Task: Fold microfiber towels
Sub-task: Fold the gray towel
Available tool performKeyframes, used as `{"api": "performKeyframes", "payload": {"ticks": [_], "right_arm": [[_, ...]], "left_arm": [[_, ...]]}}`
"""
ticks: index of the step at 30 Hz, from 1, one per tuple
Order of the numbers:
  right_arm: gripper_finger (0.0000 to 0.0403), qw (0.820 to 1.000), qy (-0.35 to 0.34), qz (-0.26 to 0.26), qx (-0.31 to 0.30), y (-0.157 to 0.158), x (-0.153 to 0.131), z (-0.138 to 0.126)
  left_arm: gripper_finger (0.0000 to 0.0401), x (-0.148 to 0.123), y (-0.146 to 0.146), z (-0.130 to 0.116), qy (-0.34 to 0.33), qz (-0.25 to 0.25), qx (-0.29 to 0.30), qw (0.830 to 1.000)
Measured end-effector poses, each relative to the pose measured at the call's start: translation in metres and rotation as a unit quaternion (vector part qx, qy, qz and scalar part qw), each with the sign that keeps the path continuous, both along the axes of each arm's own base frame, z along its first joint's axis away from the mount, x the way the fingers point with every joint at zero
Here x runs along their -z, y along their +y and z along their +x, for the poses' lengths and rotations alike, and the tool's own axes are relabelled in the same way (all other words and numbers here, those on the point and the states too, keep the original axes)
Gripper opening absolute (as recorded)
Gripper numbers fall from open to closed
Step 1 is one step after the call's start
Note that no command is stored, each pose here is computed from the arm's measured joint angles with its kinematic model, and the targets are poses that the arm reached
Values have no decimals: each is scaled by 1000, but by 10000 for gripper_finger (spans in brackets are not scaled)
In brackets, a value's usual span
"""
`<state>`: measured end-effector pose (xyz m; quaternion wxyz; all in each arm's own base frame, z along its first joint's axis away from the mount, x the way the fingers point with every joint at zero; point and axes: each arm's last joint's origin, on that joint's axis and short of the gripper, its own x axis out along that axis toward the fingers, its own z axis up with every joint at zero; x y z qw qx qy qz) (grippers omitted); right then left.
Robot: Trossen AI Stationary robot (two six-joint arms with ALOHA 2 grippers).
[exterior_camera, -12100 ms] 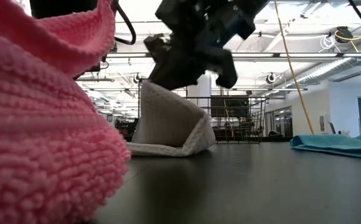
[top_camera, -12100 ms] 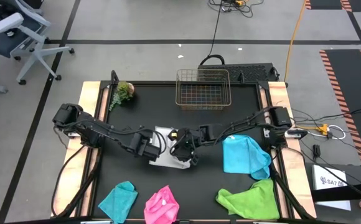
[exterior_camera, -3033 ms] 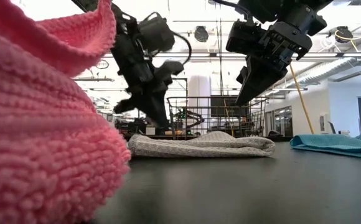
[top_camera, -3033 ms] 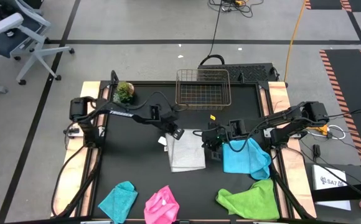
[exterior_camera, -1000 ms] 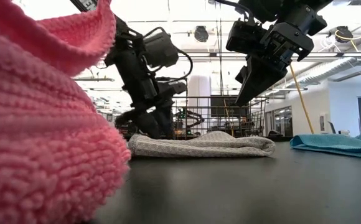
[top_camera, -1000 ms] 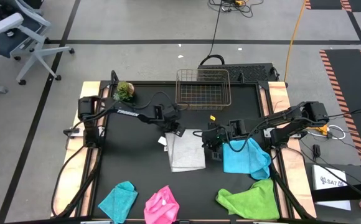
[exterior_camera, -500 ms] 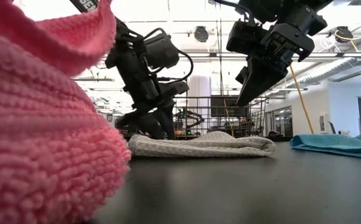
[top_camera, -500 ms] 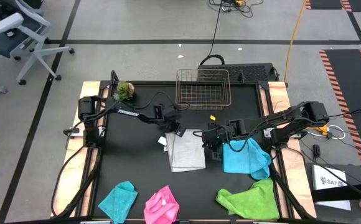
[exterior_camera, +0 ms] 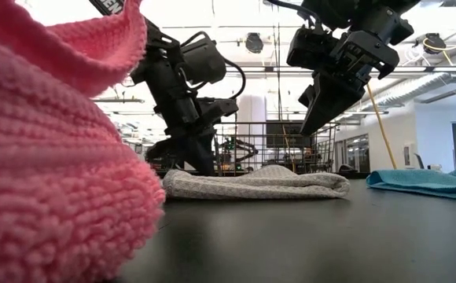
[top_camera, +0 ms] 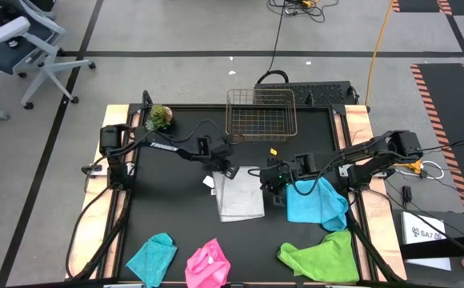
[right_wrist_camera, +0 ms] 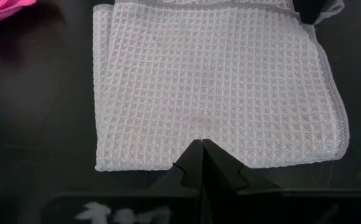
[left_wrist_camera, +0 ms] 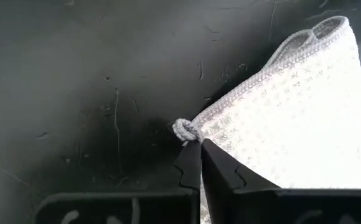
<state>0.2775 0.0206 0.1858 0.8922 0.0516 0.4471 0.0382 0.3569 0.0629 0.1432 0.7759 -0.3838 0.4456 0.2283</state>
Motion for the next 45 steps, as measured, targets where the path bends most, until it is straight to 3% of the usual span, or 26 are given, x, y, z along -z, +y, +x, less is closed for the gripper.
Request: {"api": "performKeyframes", "payload": {"ticks": [8, 22, 30, 36, 42, 45], "right_arm": [[0, 1000, 0, 0, 0, 0, 0, 0], [0, 1000, 0, 0, 0, 0, 0, 0], [0, 1000, 0, 0, 0, 0, 0, 0], [0, 1000, -1, 0, 0, 0, 0, 0], [0, 1000, -1, 0, 1, 0, 0, 0], [0, 1000, -2, 0, 1, 0, 0, 0]], "left_arm": [[5, 0, 0, 0, 0, 2, -1, 1000], [115, -1, 1, -1, 4, 19, 6, 1000], [133, 6, 2, 1, 8, 20, 6, 1000], [116, 6, 3, 2, 6, 32, 1, 999], [24, 6, 2, 2, 4, 34, 13, 999], [9, 4, 0, 3, 2, 32, 17, 999]]}}
